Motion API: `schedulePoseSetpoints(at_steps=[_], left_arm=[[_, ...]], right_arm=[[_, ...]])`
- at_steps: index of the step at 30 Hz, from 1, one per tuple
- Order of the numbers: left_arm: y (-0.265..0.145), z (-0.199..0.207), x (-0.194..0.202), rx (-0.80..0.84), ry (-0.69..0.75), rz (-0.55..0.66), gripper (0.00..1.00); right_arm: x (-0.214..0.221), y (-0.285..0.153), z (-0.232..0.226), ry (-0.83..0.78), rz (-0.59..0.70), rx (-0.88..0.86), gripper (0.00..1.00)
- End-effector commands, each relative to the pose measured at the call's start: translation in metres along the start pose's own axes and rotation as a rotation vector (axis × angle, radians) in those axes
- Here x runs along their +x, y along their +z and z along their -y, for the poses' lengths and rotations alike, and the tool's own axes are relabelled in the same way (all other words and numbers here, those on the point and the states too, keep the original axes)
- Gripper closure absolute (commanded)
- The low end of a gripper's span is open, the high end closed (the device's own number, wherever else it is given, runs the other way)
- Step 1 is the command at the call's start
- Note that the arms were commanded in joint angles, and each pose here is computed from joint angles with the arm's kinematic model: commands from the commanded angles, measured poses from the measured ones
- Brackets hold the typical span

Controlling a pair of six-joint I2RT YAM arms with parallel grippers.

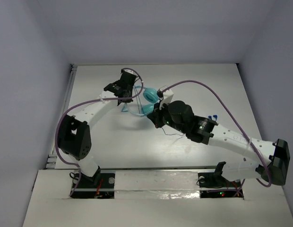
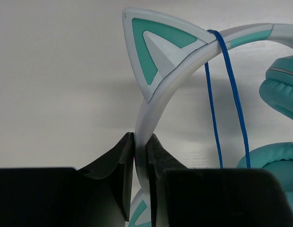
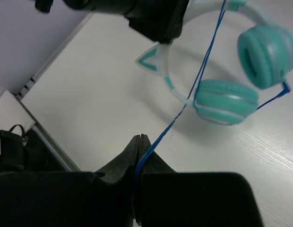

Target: Wrap the headphones

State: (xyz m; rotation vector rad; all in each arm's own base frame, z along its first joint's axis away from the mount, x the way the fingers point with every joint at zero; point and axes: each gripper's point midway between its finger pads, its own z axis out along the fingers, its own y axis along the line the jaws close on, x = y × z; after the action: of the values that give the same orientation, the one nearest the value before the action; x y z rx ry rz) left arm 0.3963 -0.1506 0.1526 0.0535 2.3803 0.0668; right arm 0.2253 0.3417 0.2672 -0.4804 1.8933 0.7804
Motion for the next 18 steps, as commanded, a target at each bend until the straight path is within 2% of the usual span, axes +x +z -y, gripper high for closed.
schedulePoseSetpoints(at_steps=[1,10,15,18], left_arm=[[-0.025,0.003,-0.009,0.020,0.002,0.091,1.00],[-0.047,0.029,0.044,0.204,0.120,0.011,1.00],[-0.064,0.037,0.056,0.313,0.140,0.006,1.00],[-0.074,0.048,0.067,0.391,0.186,-0.007,1.00]], right_arm=[[-0.019,0.000,0.012,-0.088,0.027,0.088,1.00],[-0.040,0.026,0.060,-0.117,0.045,0.208,1.00],[-0.041,0.030,0.093,-0.125,0.037,0.250,1.00],[-0.044,0.033,0.094,-0.147,0.042,0.232,1.00]])
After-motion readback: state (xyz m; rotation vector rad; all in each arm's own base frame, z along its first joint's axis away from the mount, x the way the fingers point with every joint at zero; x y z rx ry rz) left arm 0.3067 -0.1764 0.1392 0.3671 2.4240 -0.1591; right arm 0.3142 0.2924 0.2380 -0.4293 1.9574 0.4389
